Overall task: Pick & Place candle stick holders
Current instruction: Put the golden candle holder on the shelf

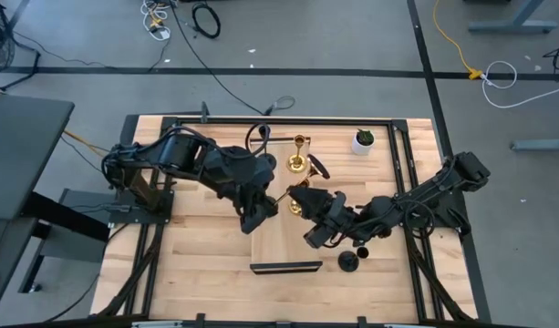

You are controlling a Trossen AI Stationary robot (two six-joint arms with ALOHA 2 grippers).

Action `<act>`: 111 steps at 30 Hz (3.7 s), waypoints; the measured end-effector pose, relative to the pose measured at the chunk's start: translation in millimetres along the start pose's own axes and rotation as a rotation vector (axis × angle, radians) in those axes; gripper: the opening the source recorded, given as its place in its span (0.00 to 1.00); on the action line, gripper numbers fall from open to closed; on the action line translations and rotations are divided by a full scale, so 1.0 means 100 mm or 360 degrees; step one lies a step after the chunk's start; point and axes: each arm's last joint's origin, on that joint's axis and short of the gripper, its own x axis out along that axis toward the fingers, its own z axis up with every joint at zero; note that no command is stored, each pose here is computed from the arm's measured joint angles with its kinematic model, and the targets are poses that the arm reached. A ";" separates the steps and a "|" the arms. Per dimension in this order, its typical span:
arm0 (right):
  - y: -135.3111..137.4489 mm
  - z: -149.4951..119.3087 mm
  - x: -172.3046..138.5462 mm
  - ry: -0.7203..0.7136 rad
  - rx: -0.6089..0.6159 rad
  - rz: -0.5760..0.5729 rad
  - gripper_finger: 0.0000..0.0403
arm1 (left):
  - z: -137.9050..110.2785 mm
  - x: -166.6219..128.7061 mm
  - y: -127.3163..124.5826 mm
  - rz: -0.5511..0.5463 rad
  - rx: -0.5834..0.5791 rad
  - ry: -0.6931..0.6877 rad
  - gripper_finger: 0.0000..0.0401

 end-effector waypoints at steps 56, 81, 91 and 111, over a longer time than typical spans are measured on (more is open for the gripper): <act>-0.11 0.05 0.00 0.0031 -0.0326 0.0083 0.35 | 0.04 0.02 0.03 -0.0033 0.0013 0.0010 0.09; -0.04 -0.06 0.16 0.0222 -0.0254 0.0086 0.02 | 0.09 0.03 0.00 -0.0086 0.0109 -0.0076 0.17; -0.15 -0.07 0.08 0.0348 -0.0105 0.0049 0.02 | 0.13 -0.03 -0.07 -0.0172 0.0433 -0.0183 0.26; -0.37 -0.04 -0.14 0.0456 0.0323 0.0010 0.01 | -0.03 -0.55 -0.15 -0.0185 0.0743 -0.0265 0.44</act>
